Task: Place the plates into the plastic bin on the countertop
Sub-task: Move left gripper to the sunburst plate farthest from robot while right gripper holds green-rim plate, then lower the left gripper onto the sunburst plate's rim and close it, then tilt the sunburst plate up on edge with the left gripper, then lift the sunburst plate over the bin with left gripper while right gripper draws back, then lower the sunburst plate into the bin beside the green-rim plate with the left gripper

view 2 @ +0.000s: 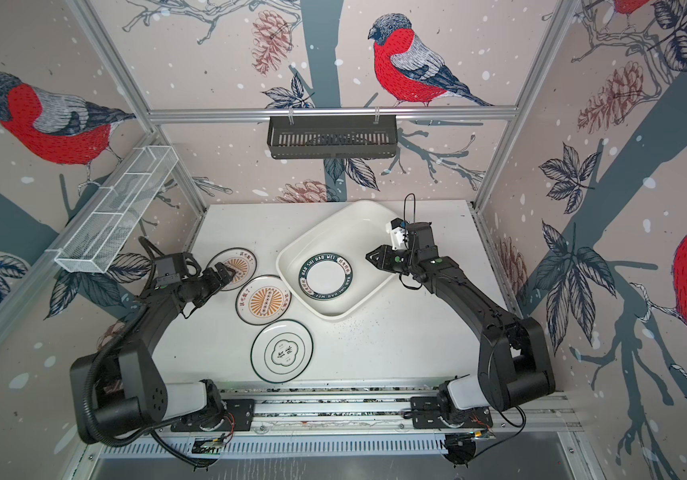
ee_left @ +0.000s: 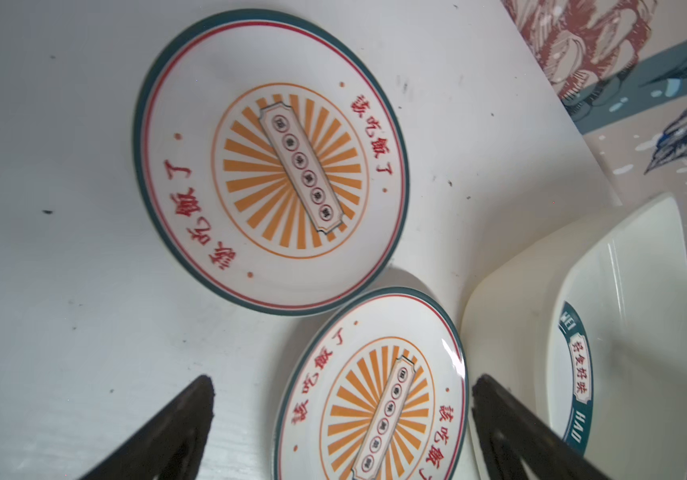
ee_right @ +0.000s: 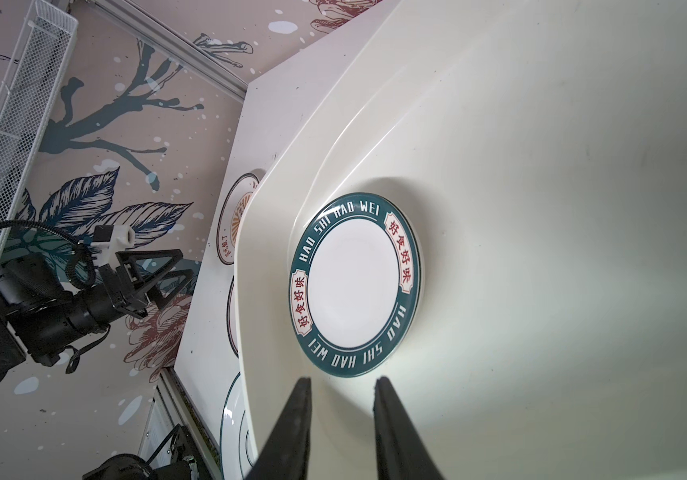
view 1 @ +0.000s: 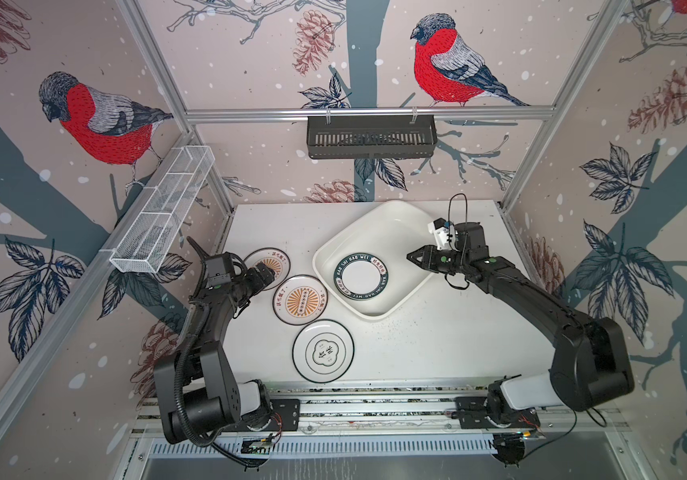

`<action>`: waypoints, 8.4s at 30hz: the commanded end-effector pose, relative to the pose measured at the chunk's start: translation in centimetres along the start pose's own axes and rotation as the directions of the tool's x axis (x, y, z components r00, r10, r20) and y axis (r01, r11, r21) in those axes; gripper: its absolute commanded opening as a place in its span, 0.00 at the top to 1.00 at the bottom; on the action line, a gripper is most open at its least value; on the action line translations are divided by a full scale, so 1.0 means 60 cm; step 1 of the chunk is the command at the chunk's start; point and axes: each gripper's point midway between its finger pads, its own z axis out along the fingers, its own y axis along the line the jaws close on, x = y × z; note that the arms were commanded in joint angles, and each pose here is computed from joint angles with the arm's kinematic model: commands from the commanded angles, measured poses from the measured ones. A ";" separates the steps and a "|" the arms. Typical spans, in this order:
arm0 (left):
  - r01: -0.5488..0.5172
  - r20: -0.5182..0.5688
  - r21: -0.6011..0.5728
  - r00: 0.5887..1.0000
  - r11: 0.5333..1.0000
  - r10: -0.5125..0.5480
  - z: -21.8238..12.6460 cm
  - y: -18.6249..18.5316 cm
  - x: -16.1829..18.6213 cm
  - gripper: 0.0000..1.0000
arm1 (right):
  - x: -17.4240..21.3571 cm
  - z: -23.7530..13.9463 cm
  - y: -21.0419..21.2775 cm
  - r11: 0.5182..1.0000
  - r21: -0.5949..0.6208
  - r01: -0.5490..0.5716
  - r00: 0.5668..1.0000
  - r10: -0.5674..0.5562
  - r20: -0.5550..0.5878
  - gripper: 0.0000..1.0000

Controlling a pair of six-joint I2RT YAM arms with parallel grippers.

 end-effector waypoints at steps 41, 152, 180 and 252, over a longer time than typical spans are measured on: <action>0.086 -0.160 0.057 0.984 0.995 -0.075 0.099 0.102 -0.023 0.20 | -0.021 0.021 0.025 0.994 -0.105 -0.016 0.998 0.021 0.054 0.73; 0.259 -0.057 0.428 0.964 0.866 -0.260 0.120 -0.074 -0.144 1.00 | -0.022 0.092 0.021 0.989 -0.134 -0.061 0.998 0.061 -0.005 0.78; 0.008 -0.008 0.579 1.000 0.815 -0.003 0.026 -0.299 -0.118 1.00 | -0.101 -0.026 0.064 0.997 -0.073 0.018 0.990 -0.007 0.141 0.78; -0.247 -0.241 0.577 0.859 0.778 0.452 0.367 -0.630 0.214 1.00 | 0.011 -0.215 0.053 0.994 0.038 -0.102 0.943 0.084 0.321 0.77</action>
